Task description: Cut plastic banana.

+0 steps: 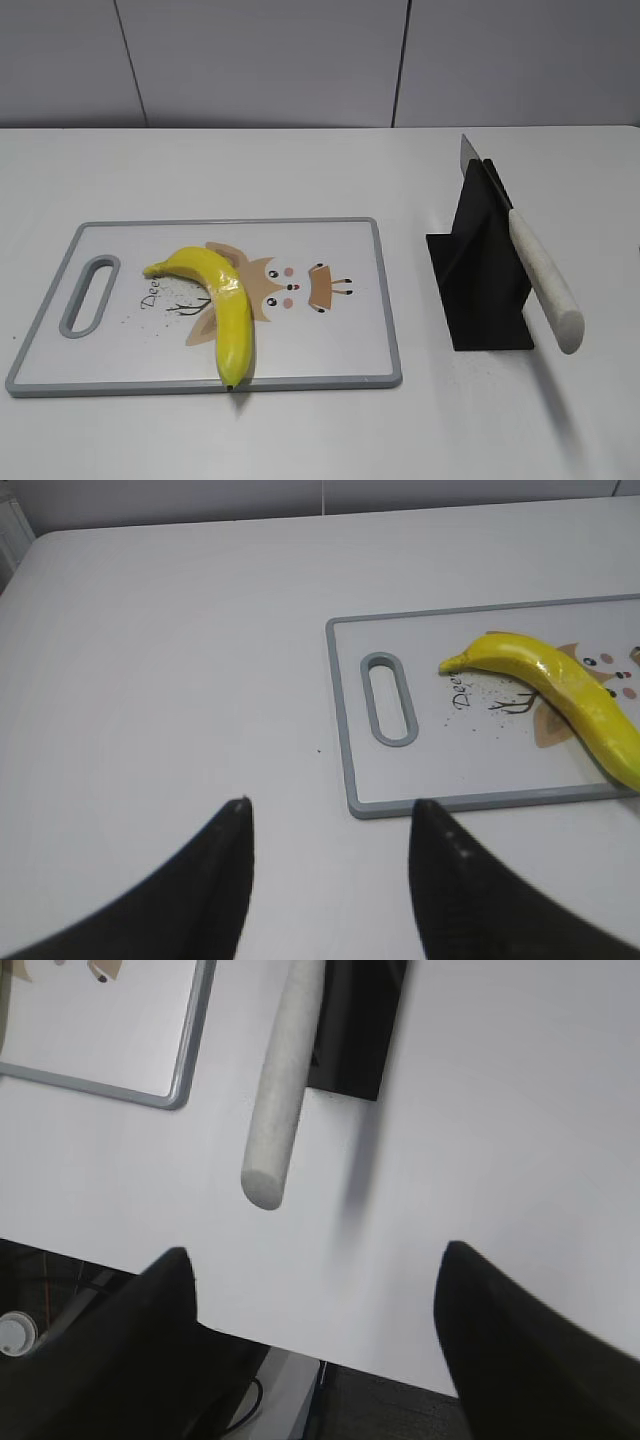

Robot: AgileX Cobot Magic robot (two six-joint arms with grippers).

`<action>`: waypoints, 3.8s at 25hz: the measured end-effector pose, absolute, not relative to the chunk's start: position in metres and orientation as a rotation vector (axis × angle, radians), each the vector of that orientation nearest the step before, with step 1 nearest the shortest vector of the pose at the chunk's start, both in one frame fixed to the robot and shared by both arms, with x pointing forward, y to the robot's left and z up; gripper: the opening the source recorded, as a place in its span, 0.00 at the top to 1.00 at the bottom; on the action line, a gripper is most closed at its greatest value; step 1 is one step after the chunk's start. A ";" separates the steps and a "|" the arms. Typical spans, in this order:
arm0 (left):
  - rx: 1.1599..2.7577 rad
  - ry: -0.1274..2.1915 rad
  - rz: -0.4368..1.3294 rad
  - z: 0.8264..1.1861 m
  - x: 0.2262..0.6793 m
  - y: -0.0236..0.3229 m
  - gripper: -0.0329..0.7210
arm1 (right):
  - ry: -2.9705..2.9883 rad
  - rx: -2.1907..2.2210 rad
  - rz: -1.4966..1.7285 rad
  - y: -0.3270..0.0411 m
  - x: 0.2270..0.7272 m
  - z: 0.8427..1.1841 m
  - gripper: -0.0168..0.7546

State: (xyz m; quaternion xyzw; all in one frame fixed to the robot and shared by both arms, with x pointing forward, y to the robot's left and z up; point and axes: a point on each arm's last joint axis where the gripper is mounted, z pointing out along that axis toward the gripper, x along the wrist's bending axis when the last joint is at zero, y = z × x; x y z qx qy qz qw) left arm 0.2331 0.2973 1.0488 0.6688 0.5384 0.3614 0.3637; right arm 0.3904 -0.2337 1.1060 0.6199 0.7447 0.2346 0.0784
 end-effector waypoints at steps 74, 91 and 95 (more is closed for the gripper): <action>1.721 1.386 0.931 1.049 0.233 0.297 0.31 | 2.239 2.166 0.319 -0.176 0.474 1.042 0.73; 1.668 1.348 0.977 1.065 0.242 0.297 0.31 | 2.387 1.727 0.581 -0.175 0.476 1.089 0.73; 1.670 1.354 0.970 1.078 0.268 0.296 0.31 | 2.456 1.471 0.640 -0.172 0.481 1.109 0.73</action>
